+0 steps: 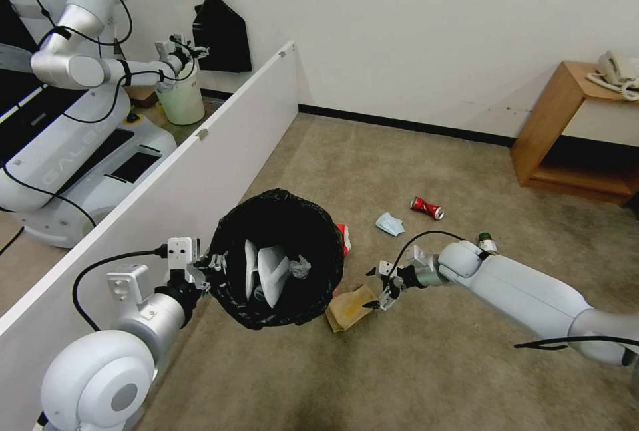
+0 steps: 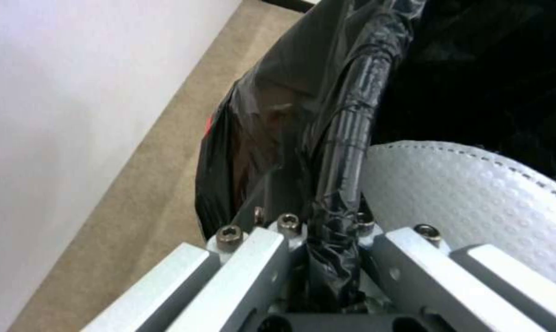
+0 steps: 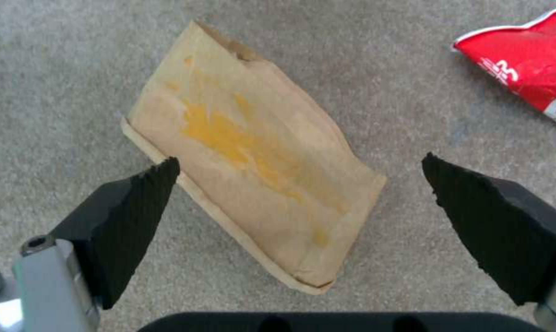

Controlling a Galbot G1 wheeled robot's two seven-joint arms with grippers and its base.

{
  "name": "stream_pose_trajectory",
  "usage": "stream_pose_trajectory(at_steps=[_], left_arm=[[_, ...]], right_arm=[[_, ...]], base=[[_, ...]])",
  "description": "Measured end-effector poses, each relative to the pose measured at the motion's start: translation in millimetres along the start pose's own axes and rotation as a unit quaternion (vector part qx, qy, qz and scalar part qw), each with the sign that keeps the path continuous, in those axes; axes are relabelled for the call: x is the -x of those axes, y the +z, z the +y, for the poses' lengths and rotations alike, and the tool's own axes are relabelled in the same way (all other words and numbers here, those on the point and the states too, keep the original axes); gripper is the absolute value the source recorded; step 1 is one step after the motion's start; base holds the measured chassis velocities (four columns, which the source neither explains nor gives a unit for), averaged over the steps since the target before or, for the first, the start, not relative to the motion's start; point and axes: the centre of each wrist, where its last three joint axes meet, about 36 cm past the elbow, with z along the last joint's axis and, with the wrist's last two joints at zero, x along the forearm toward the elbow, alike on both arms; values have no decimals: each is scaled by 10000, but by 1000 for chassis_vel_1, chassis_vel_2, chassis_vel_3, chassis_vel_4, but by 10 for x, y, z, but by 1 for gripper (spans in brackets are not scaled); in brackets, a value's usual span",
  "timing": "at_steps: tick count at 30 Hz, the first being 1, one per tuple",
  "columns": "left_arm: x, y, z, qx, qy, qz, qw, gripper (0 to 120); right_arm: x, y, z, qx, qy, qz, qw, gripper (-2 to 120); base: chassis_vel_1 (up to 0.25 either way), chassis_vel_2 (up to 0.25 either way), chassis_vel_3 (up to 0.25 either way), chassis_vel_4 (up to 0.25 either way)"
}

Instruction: Pick up the trash bin and place the garbage on the floor into it.

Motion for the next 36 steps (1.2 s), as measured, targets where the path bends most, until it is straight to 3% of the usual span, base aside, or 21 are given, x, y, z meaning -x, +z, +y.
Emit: stream_pose_trajectory(at_steps=[9, 25, 36], left_arm=[[-15, -36, 124, -21, -219, -41, 9997, 0], [0, -60, 201, -24, -268, -69, 9996, 0], [9, -23, 203, -76, -277, -56, 9996, 0]], right_arm=[[119, 66, -25, -59, -66, 73, 9999, 100], [220, 161, -58, -80, -217, 285, 9993, 100], [340, 39, -148, -331, -272, 523, 9977, 100]], base=[[0, 0, 0, 0], [0, 0, 0, 0], [0, 0, 0, 0]])
